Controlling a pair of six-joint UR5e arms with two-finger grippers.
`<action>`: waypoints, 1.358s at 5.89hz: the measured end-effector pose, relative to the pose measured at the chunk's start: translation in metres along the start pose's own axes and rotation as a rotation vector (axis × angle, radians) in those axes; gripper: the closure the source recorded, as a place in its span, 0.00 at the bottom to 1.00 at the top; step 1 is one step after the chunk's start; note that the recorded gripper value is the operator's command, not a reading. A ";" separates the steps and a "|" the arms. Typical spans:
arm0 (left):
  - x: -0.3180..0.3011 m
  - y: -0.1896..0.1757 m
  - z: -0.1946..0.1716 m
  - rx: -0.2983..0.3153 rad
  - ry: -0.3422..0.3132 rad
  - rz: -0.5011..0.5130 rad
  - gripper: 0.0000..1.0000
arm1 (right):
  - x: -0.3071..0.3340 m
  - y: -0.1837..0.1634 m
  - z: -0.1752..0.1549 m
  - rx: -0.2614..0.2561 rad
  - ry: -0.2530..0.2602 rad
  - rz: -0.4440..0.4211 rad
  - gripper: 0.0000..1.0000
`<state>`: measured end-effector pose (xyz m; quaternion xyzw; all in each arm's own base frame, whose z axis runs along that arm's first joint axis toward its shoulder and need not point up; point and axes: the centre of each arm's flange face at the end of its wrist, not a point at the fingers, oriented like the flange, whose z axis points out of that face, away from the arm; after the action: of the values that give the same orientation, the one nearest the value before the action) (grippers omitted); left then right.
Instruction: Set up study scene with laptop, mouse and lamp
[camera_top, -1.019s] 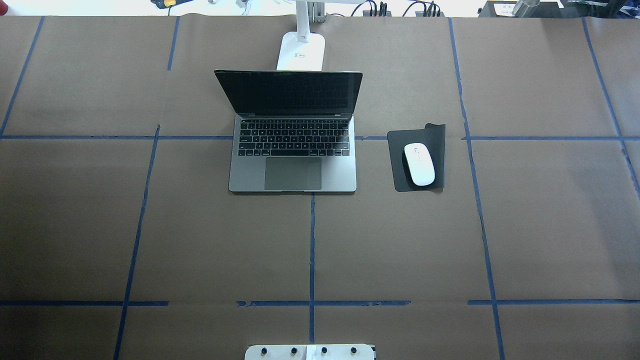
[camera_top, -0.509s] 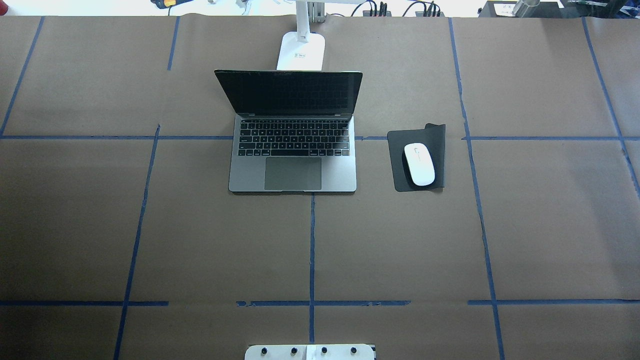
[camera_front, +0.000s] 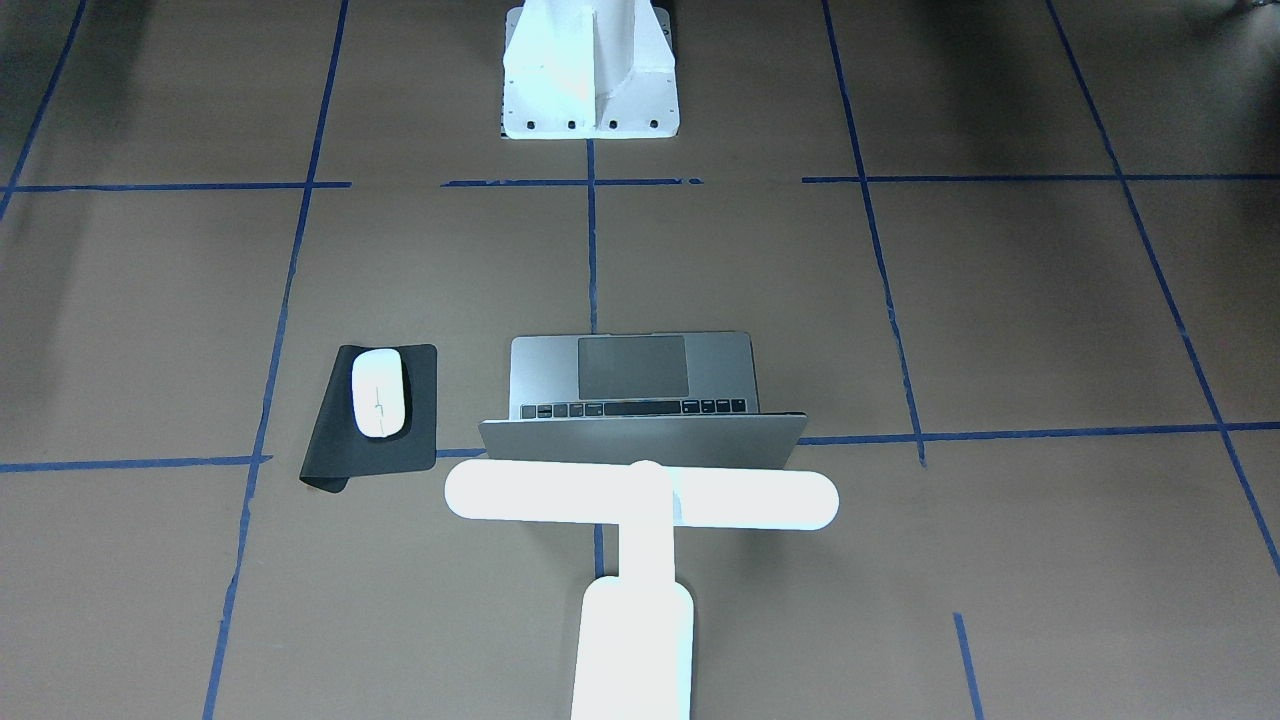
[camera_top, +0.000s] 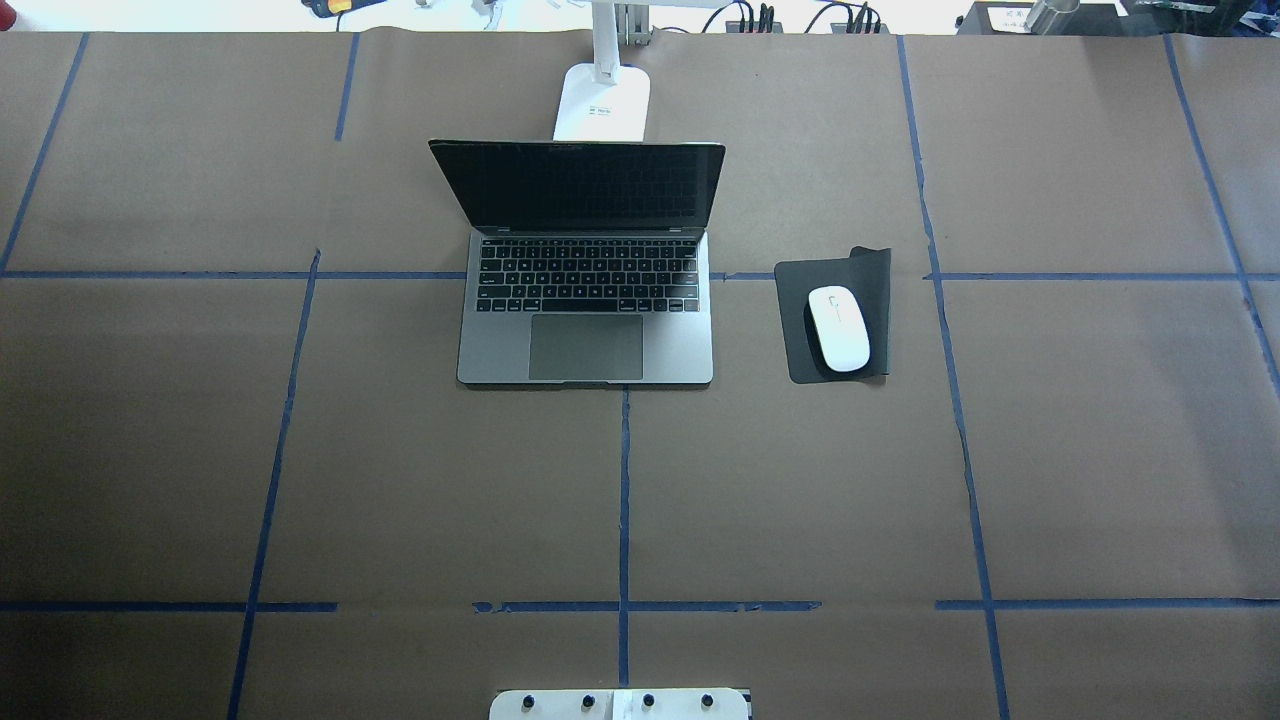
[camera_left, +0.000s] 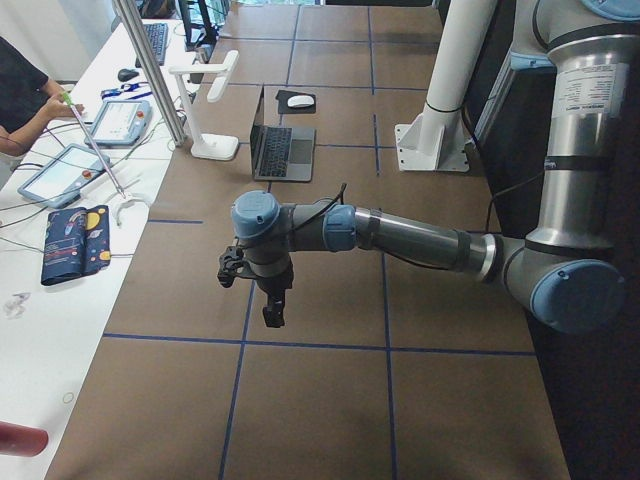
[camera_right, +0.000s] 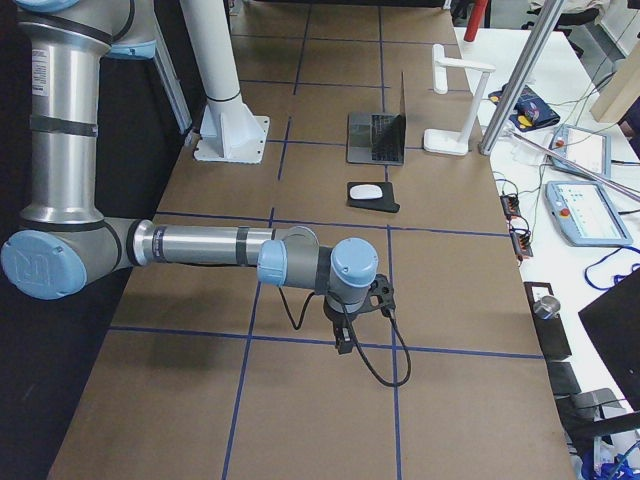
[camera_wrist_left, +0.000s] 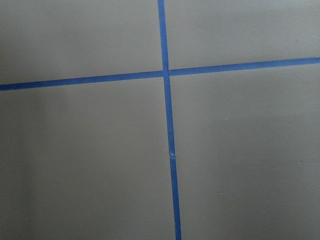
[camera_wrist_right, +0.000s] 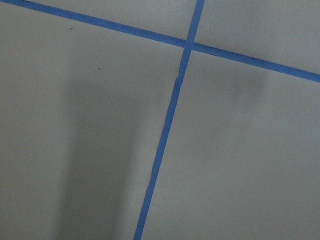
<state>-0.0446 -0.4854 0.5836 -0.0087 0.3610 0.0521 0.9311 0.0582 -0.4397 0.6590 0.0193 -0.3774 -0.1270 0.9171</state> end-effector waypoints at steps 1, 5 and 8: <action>0.007 0.000 0.002 -0.004 0.001 0.013 0.00 | 0.000 0.001 0.001 0.000 -0.002 0.000 0.00; 0.016 -0.002 -0.003 0.007 0.001 0.033 0.00 | -0.001 0.002 0.001 0.003 -0.013 0.013 0.00; 0.019 0.000 -0.005 0.010 0.001 0.037 0.00 | -0.001 0.005 0.003 -0.002 -0.019 0.021 0.00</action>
<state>-0.0342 -0.4842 0.5669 0.0028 0.3618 0.0676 0.9298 0.0570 -0.4346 0.6611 0.0134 -0.3863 -0.1180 0.9147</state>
